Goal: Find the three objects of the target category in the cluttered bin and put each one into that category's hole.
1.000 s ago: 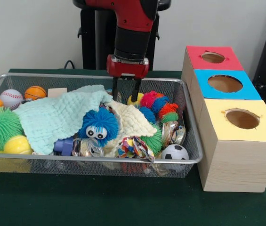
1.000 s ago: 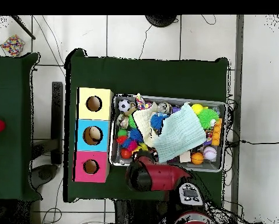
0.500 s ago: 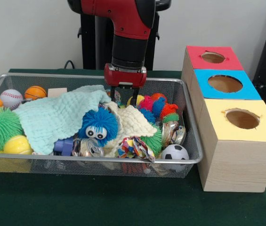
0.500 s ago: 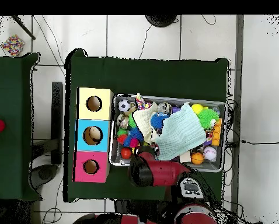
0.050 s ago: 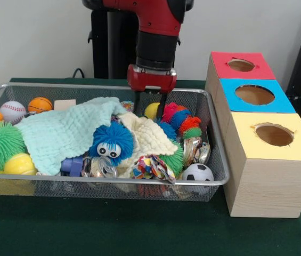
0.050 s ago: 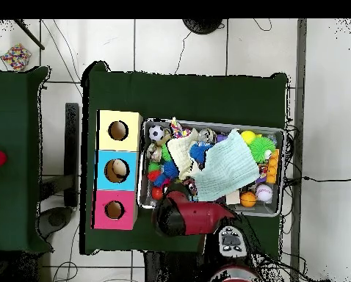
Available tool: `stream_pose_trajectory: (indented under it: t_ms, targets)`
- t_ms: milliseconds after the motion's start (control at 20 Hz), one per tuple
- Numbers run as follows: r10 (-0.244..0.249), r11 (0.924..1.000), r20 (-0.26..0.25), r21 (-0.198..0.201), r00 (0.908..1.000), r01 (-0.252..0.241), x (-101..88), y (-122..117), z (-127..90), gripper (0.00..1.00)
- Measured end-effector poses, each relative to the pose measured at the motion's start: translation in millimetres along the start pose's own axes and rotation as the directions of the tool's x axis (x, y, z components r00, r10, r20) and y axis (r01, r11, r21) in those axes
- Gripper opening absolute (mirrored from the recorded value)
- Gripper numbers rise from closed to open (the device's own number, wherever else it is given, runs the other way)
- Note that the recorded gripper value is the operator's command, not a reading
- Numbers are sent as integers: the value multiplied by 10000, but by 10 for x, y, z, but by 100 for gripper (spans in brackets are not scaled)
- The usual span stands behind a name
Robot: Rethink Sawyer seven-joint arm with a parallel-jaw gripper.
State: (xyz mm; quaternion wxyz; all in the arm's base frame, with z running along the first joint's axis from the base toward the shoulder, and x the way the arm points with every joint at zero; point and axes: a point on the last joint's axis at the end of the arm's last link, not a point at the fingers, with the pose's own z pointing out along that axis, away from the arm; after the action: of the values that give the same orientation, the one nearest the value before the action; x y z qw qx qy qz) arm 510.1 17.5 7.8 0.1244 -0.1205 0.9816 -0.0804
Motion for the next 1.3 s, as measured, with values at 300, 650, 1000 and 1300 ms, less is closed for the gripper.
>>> stream_pose_trajectory:
  t_ms: [300,650,1000,1300]
  targets:
    - [80,9999,-373,138,9993,-75,-179,-106,-498,100]
    - [513,9969,205,591,9985,-524,-440,-465,-912,100]
    - [475,9952,452,835,9978,-512,-587,-573,-889,100]
    - [503,9955,214,795,9985,-518,-600,-633,-605,100]
